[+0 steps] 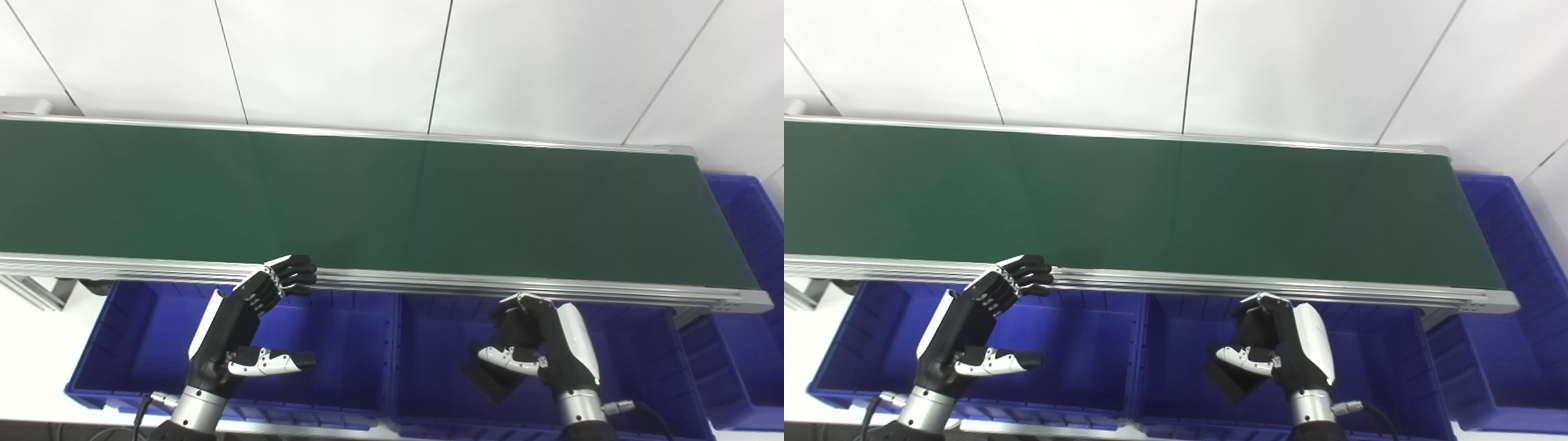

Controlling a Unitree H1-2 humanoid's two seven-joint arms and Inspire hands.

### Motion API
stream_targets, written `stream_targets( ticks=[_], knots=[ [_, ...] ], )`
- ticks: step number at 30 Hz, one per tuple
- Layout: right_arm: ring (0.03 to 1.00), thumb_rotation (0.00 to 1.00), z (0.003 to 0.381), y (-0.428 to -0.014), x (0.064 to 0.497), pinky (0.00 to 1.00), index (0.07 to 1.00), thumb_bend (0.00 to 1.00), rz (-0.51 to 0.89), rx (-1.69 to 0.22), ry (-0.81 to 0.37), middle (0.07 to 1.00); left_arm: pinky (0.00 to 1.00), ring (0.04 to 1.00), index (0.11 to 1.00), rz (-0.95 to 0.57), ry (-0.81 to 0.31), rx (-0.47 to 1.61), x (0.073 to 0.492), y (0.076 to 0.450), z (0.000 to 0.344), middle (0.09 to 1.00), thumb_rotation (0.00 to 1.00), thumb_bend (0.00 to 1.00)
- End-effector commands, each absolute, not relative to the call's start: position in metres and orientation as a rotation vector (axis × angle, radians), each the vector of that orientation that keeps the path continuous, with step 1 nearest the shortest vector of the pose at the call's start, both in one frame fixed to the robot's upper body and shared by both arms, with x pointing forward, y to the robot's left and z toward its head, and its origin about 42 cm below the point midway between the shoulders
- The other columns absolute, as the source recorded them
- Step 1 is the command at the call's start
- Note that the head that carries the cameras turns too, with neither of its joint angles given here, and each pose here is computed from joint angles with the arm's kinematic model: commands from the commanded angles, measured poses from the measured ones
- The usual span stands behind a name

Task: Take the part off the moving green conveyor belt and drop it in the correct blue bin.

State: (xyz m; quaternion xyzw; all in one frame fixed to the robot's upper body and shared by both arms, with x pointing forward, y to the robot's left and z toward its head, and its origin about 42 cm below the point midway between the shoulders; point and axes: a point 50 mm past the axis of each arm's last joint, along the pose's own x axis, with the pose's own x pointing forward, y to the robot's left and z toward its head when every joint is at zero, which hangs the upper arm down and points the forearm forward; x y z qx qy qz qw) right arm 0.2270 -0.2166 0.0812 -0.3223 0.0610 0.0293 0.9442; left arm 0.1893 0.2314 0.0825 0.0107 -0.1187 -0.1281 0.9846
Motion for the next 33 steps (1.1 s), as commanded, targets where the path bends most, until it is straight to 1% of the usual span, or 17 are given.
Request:
stream_targets(
  ticks=[1, 4, 5, 7, 8, 9, 10, 11, 12, 13, 15, 16, 20, 23, 27, 30, 33],
  knots=[
    [0.420, 0.00, 0.084, -0.215, 0.236, 0.38, 0.491, 0.51, 0.030, -0.658, 0.114, 0.508, 0.67, 0.725, 0.773, -0.264, -0.323, 0.023, 0.192, 0.233, 0.097, 0.761, 0.25, 0.92],
    [0.436, 0.00, 0.074, -0.215, 0.240, 0.46, 0.502, 0.51, 0.050, -0.689, 0.135, 0.512, 0.67, 0.726, 0.771, -0.266, -0.321, 0.021, 0.192, 0.233, 0.096, 0.759, 0.24, 0.92],
    [0.435, 0.00, 0.071, -0.214, 0.242, 0.47, 0.505, 0.51, 0.065, -0.698, 0.131, 0.512, 0.67, 0.726, 0.771, -0.266, -0.321, 0.022, 0.192, 0.234, 0.096, 0.758, 0.24, 0.92],
    [0.443, 0.00, 0.064, -0.213, 0.244, 0.52, 0.499, 0.51, 0.087, -0.711, 0.131, 0.521, 0.67, 0.726, 0.771, -0.268, -0.320, 0.026, 0.192, 0.234, 0.096, 0.760, 0.23, 0.92],
    [0.587, 0.00, 0.062, -0.213, 0.245, 0.56, 0.488, 0.52, 0.096, -0.714, 0.138, 0.525, 0.67, 0.730, 0.772, -0.269, -0.320, 0.028, 0.191, 0.235, 0.096, 0.760, 0.24, 0.91],
    [0.687, 0.07, 0.061, -0.212, 0.245, 0.62, 0.493, 0.51, 0.106, -0.714, 0.150, 0.670, 0.67, 0.733, 0.772, -0.269, -0.320, 0.029, 0.191, 0.235, 0.096, 0.761, 0.23, 0.91],
    [0.746, 0.11, 0.060, -0.212, 0.245, 0.66, 0.496, 0.52, 0.113, -0.713, 0.158, 0.744, 0.68, 0.734, 0.773, -0.270, -0.320, 0.030, 0.191, 0.235, 0.096, 0.761, 0.23, 0.91],
    [0.827, 0.21, 0.059, -0.212, 0.244, 0.72, 0.640, 0.67, 0.127, -0.706, 0.171, 0.824, 0.68, 0.736, 0.774, -0.271, -0.318, 0.029, 0.191, 0.236, 0.096, 0.762, 0.23, 0.91],
    [0.842, 0.23, 0.058, -0.212, 0.243, 0.74, 0.670, 0.71, 0.136, -0.702, 0.180, 0.836, 0.68, 0.736, 0.774, -0.271, -0.317, 0.029, 0.191, 0.237, 0.096, 0.762, 0.23, 0.91],
    [0.869, 0.27, 0.058, -0.212, 0.241, 0.76, 0.729, 0.77, 0.150, -0.702, 0.187, 0.861, 0.68, 0.737, 0.775, -0.270, -0.316, 0.031, 0.191, 0.237, 0.096, 0.762, 0.23, 0.91],
    [0.944, 0.39, 0.057, -0.213, 0.238, 0.84, 0.844, 0.94, 0.177, -0.715, 0.192, 0.940, 0.68, 0.735, 0.773, -0.269, -0.315, 0.033, 0.191, 0.238, 0.095, 0.759, 0.23, 0.91],
    [0.963, 0.41, 0.057, -0.213, 0.237, 0.86, 0.874, 0.97, 0.187, -0.717, 0.194, 0.960, 0.68, 0.735, 0.774, -0.269, -0.313, 0.032, 0.191, 0.238, 0.095, 0.760, 0.24, 0.91],
    [0.999, 0.48, 0.059, -0.217, 0.230, 0.93, 0.989, 1.00, 0.204, -0.714, 0.197, 0.999, 0.68, 0.732, 0.773, -0.271, -0.309, 0.034, 0.192, 0.239, 0.094, 0.760, 0.24, 0.92],
    [0.999, 0.50, 0.061, -0.221, 0.223, 0.93, 0.998, 1.00, 0.196, -0.710, 0.174, 1.000, 0.67, 0.733, 0.773, -0.273, -0.308, 0.033, 0.193, 0.239, 0.093, 0.759, 0.23, 0.91],
    [0.983, 0.55, 0.069, -0.224, 0.213, 0.89, 1.000, 1.00, 0.178, -0.688, 0.124, 1.000, 0.67, 0.729, 0.768, -0.279, -0.304, 0.015, 0.194, 0.238, 0.091, 0.759, 0.21, 0.91],
    [0.982, 0.56, 0.075, -0.225, 0.205, 0.88, 1.000, 1.00, 0.202, -0.598, 0.037, 1.000, 0.67, 0.725, 0.763, -0.278, -0.301, 0.008, 0.195, 0.236, 0.089, 0.755, 0.19, 0.91],
    [0.995, 0.55, 0.079, -0.225, 0.199, 0.91, 1.000, 1.00, 0.218, -0.504, -0.011, 1.000, 0.67, 0.728, 0.763, -0.280, -0.294, 0.001, 0.196, 0.235, 0.087, 0.752, 0.18, 0.92]
  ],
)
